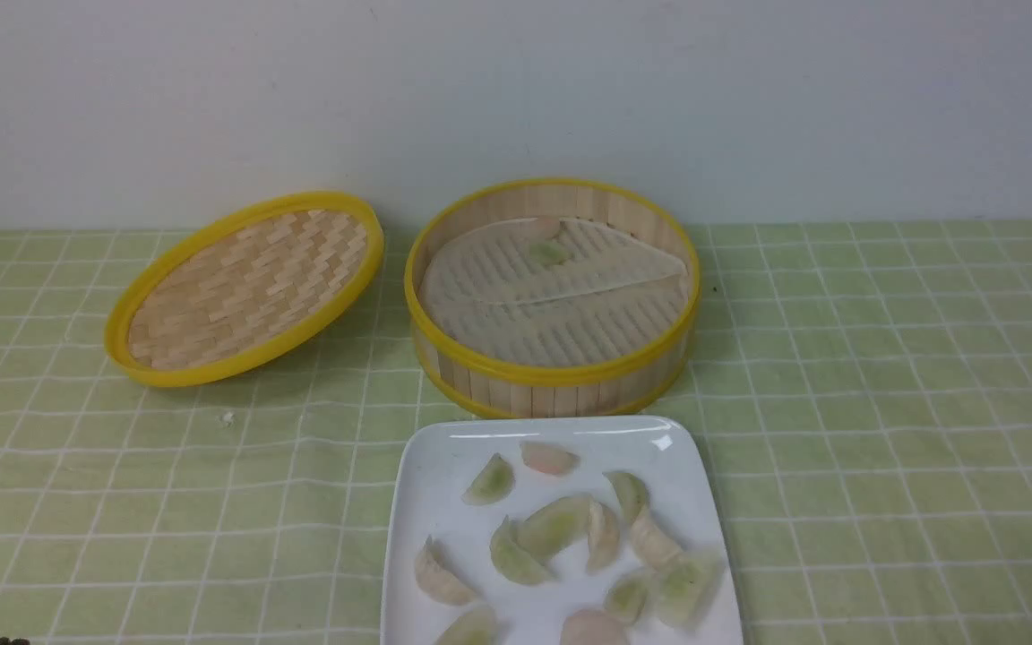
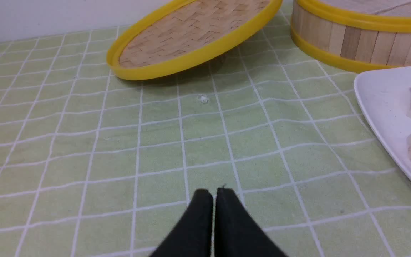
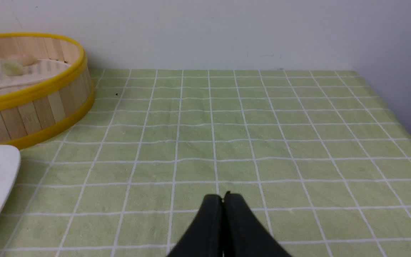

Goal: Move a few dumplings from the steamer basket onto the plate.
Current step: Use the left arm to grab a dumpling from the steamer

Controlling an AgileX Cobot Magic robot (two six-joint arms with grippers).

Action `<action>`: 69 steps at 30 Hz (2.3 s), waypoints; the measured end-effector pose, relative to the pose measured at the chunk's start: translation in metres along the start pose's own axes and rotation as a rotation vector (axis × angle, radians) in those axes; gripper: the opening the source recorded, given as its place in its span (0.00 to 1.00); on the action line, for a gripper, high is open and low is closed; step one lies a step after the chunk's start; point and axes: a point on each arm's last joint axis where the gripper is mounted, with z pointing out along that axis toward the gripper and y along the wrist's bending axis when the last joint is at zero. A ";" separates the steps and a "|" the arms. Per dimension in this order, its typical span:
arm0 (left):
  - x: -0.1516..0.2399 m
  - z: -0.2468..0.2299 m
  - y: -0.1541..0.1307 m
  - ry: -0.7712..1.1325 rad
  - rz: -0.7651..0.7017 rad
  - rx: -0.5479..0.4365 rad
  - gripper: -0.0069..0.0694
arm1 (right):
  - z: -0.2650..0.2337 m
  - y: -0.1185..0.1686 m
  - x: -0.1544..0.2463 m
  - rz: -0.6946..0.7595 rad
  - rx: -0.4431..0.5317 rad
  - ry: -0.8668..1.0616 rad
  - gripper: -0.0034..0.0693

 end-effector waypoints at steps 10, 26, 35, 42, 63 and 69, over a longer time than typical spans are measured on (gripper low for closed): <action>0.000 0.000 0.000 0.000 0.000 0.000 0.08 | 0.000 0.000 0.000 0.000 0.000 0.000 0.03; 0.000 0.000 0.000 0.000 0.000 0.000 0.08 | 0.000 0.000 0.000 0.000 0.000 0.000 0.03; 0.000 0.000 0.000 0.000 0.004 -0.002 0.08 | 0.000 0.000 0.000 0.016 0.000 0.000 0.03; -0.015 -0.001 -0.001 -0.173 -0.224 0.033 0.08 | 0.000 0.000 0.000 0.018 0.000 0.000 0.03; -0.106 -0.045 0.009 -0.666 -0.560 0.107 0.08 | 0.000 0.003 -0.008 0.086 -0.040 -0.105 0.03; -0.169 -0.035 -0.006 -0.178 -0.401 0.159 0.08 | -0.007 0.007 -0.033 0.462 -0.181 -0.364 0.03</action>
